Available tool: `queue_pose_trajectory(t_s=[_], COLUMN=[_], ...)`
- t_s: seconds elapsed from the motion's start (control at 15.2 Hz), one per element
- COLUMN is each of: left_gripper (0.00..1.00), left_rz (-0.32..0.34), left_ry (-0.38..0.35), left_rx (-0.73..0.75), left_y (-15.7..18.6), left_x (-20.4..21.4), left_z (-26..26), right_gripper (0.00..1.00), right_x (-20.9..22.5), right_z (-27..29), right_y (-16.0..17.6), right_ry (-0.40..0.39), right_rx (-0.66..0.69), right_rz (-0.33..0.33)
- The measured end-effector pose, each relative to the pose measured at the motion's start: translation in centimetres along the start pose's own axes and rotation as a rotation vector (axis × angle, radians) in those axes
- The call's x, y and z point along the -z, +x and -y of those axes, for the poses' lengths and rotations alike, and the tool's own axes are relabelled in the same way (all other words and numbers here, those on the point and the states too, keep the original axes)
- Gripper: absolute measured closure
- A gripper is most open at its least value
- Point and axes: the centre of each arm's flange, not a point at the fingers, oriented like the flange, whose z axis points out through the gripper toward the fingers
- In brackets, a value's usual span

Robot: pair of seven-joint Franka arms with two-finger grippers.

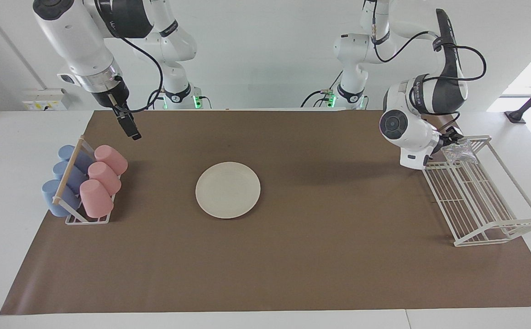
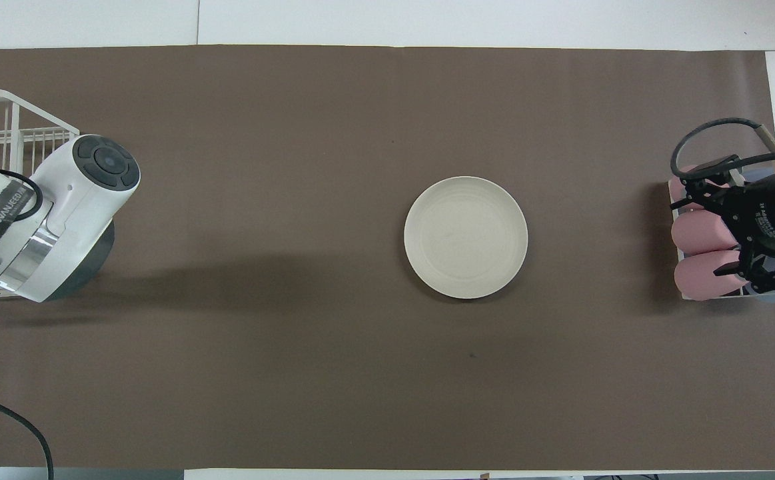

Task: Wipe plate with sponge
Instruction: 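Reach into the white rack and grasp the translucent sponge with the left gripper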

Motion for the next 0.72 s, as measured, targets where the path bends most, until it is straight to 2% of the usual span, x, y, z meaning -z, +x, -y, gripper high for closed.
queue_pose_trajectory(t_s=[0.13,0.26,0.33,0.46,0.72], left_gripper=[0.11,0.14,0.22,0.49,0.93], left_rz=[0.006,0.007,0.008,0.011,0.012], left_ry=[0.002,0.003,0.003,0.005,0.007], left_rx=[0.007,0.008,0.009,0.014,0.043], left_y=[-0.2,-0.4,-0.4,-0.5,-0.6], left_x=[-0.4,-0.4,-0.4,-0.4,-0.4], left_z=[0.0,0.1,0.1,0.3,0.4], right_gripper=[0.00,0.00,0.00,0.00,0.00], right_x=[0.0,0.0,0.0,0.0,0.1], right_z=[0.2,0.4,0.6,1.4,2.9], right_y=[-0.4,-0.9,-1.4,-3.3,-8.0], right_ry=[0.017,0.020,0.019,0.014,0.010], right_rx=[-0.021,-0.103,-0.133,-0.181,-0.271], right_rz=[0.034,0.046,0.047,0.047,0.042])
